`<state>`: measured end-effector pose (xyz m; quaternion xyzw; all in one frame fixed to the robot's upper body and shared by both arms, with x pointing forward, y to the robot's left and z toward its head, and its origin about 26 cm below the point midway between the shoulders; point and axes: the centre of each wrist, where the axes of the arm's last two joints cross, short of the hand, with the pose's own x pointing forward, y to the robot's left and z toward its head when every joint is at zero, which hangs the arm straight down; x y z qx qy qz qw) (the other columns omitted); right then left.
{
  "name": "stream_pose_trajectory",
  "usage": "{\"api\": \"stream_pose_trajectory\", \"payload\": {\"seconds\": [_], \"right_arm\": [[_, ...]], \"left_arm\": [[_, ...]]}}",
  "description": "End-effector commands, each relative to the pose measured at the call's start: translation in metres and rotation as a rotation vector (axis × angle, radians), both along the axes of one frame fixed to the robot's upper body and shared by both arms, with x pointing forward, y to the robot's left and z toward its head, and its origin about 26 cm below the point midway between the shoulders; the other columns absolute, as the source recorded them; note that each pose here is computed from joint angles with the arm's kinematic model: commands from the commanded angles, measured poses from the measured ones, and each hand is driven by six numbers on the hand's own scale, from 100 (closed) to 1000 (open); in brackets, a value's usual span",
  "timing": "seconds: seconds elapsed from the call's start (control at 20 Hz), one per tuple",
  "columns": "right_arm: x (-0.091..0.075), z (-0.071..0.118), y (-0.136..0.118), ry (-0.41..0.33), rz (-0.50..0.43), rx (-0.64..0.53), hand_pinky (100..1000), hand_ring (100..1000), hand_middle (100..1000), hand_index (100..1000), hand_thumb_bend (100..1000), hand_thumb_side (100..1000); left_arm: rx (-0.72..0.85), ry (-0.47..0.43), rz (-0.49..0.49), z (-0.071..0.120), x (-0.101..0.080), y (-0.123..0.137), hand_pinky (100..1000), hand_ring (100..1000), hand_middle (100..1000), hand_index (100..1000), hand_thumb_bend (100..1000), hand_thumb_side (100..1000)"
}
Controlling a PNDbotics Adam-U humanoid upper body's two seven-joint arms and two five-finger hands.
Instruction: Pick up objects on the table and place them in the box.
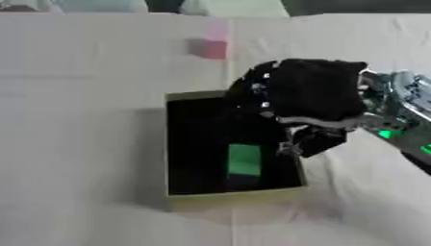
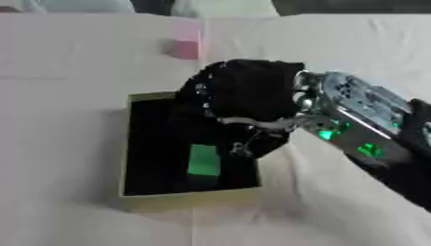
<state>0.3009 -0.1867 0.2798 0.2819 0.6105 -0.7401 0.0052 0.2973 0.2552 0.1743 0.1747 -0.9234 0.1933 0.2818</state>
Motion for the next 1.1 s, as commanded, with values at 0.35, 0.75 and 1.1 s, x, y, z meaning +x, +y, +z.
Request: {"api": "stream_pose_trajectory", "payload": {"seconds": [0.35,0.75,1.1], "right_arm": [[-0.004,0.031,-0.009,-0.110,-0.009,0.101,756,805,769,863,410,100],[-0.008,0.067,-0.010,-0.154,-0.104,0.222,759,794,769,867,393,100],[-0.011,0.084,-0.021,-0.195,-0.144,0.382,758,775,754,868,345,100]], "left_arm": [[0.000,-0.020,0.002,0.007,-0.001,0.001,857,606,624,793,501,947],[0.008,-0.016,0.002,0.007,-0.001,0.002,858,607,626,795,505,949],[0.282,-0.021,0.130,0.027,0.000,0.023,855,685,735,879,609,914]]}}
